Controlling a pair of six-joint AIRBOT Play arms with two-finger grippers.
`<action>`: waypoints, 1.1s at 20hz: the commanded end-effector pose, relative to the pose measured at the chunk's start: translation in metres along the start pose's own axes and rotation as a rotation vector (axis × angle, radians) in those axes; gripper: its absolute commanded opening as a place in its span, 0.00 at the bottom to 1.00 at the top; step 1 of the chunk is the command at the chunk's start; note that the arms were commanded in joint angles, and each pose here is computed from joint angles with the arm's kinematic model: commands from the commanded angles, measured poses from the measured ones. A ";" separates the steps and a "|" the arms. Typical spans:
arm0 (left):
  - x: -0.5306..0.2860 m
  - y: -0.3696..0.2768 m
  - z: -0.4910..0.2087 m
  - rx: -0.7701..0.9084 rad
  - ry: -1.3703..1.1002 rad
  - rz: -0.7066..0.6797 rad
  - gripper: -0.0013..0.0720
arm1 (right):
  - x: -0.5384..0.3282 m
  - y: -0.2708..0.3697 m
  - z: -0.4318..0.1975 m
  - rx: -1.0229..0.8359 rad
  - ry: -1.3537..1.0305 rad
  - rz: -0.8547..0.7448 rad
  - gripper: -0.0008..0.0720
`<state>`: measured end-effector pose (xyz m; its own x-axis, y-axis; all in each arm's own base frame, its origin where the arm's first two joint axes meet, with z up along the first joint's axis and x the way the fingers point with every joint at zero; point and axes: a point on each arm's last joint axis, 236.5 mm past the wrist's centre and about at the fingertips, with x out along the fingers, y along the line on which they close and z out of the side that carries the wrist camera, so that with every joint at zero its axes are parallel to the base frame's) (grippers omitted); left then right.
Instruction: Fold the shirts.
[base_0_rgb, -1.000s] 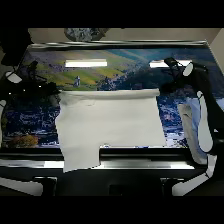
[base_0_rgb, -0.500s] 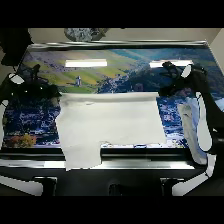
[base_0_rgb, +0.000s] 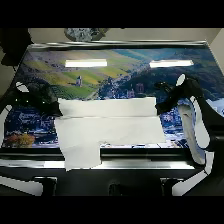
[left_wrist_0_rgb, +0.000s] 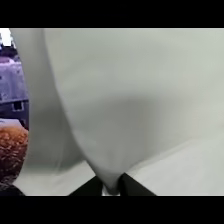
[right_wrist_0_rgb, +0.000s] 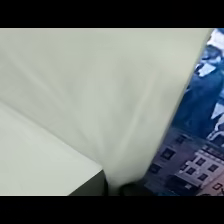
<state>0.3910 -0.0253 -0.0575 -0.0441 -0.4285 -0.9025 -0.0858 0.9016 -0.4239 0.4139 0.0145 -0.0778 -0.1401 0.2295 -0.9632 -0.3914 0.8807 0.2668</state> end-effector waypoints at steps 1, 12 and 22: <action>-0.009 0.002 -0.001 -0.028 -0.002 -0.008 0.54 | -0.005 0.004 -0.007 0.011 0.014 0.027 0.52; 0.022 0.008 -0.169 -0.148 0.113 -0.089 0.57 | -0.045 0.004 -0.126 0.196 0.133 0.121 0.63; 0.062 0.003 -0.226 -0.156 0.071 -0.102 0.65 | -0.035 0.016 -0.141 0.183 0.130 0.123 0.63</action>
<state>0.1654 -0.0589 -0.0872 -0.1296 -0.5256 -0.8408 -0.2379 0.8397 -0.4882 0.2892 -0.0392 -0.0321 -0.2914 0.2924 -0.9108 -0.1954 0.9139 0.3559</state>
